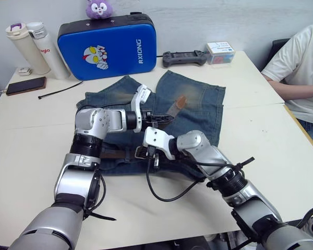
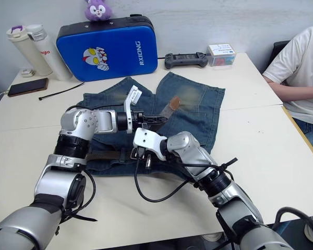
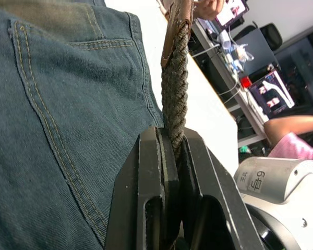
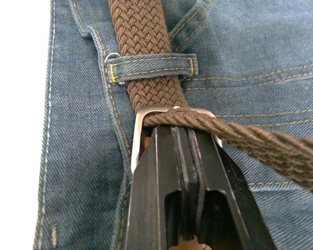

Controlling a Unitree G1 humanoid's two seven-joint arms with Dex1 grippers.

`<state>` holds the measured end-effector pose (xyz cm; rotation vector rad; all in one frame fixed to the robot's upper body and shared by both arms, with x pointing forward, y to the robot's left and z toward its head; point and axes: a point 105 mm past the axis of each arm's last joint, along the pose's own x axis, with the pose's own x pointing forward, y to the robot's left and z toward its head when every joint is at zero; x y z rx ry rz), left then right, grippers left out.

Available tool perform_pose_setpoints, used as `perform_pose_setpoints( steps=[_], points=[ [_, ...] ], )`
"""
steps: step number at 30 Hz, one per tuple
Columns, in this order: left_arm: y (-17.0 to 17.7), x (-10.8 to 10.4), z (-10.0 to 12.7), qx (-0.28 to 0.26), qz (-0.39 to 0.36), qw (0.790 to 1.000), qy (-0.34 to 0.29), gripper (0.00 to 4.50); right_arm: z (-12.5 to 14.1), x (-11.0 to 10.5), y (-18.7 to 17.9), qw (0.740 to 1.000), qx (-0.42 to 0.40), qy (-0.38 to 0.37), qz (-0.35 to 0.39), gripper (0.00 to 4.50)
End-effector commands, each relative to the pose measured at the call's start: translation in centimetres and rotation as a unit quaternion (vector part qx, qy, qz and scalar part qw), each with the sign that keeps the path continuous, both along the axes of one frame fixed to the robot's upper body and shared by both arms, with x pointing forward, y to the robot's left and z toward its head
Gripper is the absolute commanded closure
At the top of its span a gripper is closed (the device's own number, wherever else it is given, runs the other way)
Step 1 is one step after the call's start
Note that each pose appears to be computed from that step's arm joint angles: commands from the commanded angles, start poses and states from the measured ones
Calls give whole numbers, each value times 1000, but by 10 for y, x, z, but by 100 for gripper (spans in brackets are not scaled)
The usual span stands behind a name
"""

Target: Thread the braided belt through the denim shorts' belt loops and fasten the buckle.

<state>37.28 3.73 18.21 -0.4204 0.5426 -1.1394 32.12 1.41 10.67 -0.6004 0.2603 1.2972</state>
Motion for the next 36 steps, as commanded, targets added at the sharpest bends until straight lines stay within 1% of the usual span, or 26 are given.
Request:
perform_pose_setpoints(
  steps=[1, 5, 8, 11, 14, 17, 23, 27, 30, 32, 36],
  points=[
    [-12, -6, 13, -17, -34, 999, -37, 450, -39, 1, -26, 993, -39, 83, -78, 441],
    [-9, -10, 12, -20, -37, 999, -35, 450, -19, 5, -38, 990, -6, 84, -112, 441],
    [-2, -13, 7, -16, -32, 999, -33, 450, 1, 9, -54, 988, 14, 69, -137, 441],
    [6, -19, -2, 14, -32, 998, -47, 450, 22, 14, -69, 983, 44, 62, -166, 441],
    [10, -25, -7, 29, -33, 998, -53, 450, 41, 17, -86, 972, 86, 74, -204, 441],
    [14, -28, -8, 39, -30, 997, -60, 450, 56, 15, -100, 959, 126, 86, -238, 441],
    [15, -30, -10, 49, -30, 996, -68, 450, 71, 15, -126, 931, 182, 90, -302, 441],
    [15, -29, -9, 51, -30, 996, -70, 450, 74, 14, -140, 929, 172, 78, -318, 441],
    [17, -29, -9, 55, -27, 995, -72, 450, 79, 13, -145, 931, 171, 67, -315, 441],
    [21, -26, -7, 55, -17, 996, -74, 450, 81, 9, -142, 938, 166, 67, -298, 441],
    [39, -21, 4, 47, 13, 996, -79, 450, 73, -8, -122, 955, 158, 93, -236, 441]
  ],
)
